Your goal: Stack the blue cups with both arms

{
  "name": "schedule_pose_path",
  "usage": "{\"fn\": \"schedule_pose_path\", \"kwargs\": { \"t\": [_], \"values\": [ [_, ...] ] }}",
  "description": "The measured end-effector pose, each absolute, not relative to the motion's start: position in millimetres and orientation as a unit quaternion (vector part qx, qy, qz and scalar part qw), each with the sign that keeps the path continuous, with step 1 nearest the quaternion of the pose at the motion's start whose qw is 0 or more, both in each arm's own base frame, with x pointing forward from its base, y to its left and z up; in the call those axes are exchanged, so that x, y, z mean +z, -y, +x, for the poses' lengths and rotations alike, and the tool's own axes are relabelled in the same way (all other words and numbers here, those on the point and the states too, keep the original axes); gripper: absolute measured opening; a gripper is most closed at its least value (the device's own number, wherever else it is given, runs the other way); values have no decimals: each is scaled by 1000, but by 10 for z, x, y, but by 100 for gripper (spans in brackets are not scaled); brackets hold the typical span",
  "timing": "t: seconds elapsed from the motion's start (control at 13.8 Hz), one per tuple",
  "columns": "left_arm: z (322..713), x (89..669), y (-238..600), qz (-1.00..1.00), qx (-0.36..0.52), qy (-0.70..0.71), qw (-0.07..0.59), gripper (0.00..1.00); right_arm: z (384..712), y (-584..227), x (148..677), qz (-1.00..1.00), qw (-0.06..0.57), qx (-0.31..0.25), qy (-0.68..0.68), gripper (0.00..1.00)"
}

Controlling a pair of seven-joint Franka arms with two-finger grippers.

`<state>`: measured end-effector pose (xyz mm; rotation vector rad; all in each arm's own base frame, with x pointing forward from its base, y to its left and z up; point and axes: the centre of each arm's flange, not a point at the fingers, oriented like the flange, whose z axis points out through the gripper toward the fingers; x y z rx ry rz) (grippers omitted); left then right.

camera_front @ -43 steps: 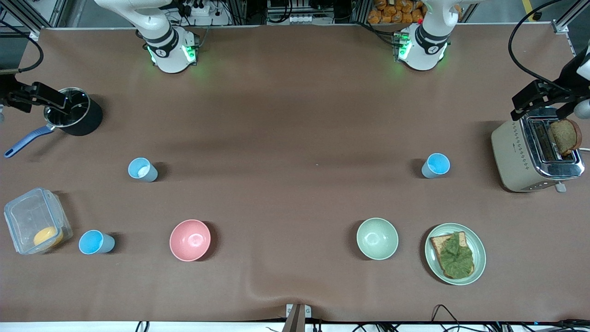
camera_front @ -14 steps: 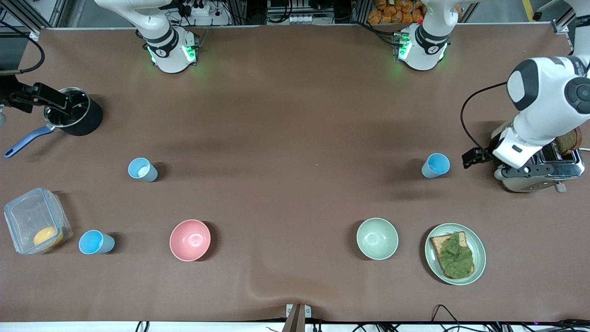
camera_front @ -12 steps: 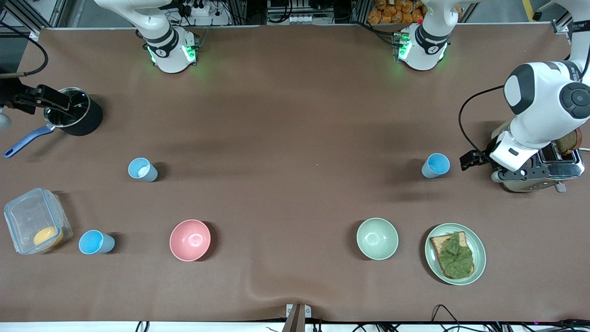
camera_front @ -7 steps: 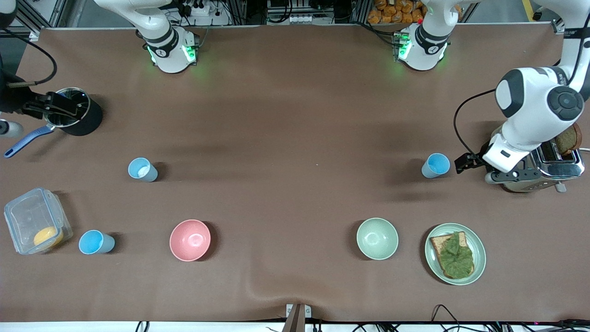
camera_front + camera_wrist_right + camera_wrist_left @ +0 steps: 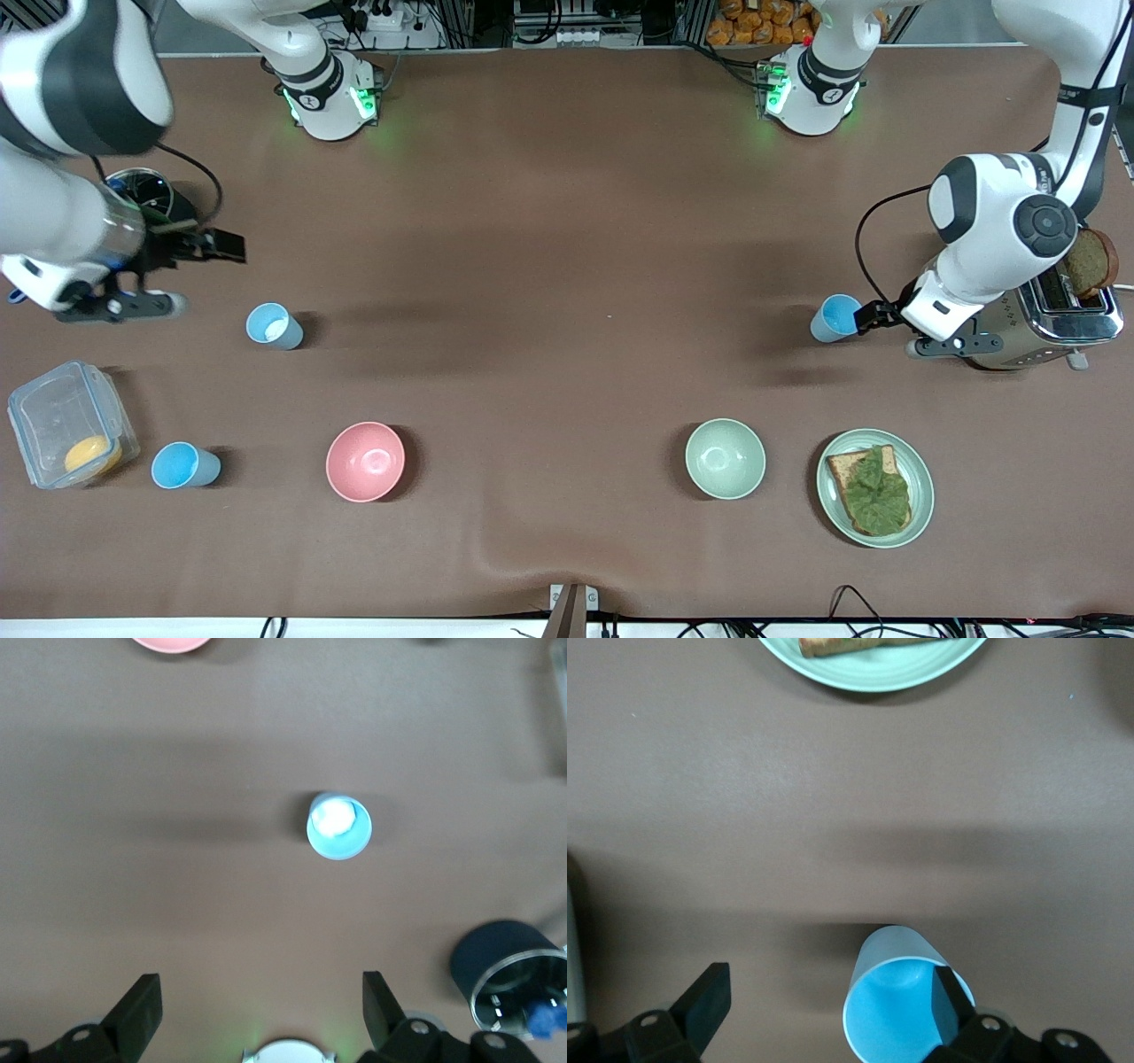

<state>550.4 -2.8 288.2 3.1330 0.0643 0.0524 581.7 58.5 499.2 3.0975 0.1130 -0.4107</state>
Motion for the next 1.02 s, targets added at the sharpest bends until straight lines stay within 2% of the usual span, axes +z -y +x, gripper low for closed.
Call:
{"fn": "schedule_pose_path", "kwargs": {
  "t": [0.29, 0.8, 0.87, 1.02],
  "values": [
    [5358, 2707, 36, 1000, 9, -20, 4, 100, 5782, -520, 4348, 992, 8, -126, -31, 100],
    [5214, 2493, 65, 1000, -9, -17, 5, 99, 5579, -462, 3281, 997, 8, -71, -29, 100],
    [5210, 2437, 66, 1000, -9, -17, 5, 96, 5543, -450, 3117, 997, 9, -68, -28, 100],
    [5205, 2332, 72, 1000, -12, -17, 6, 72, 5499, -434, 2859, 997, 12, -73, -29, 100]
  ]
}}
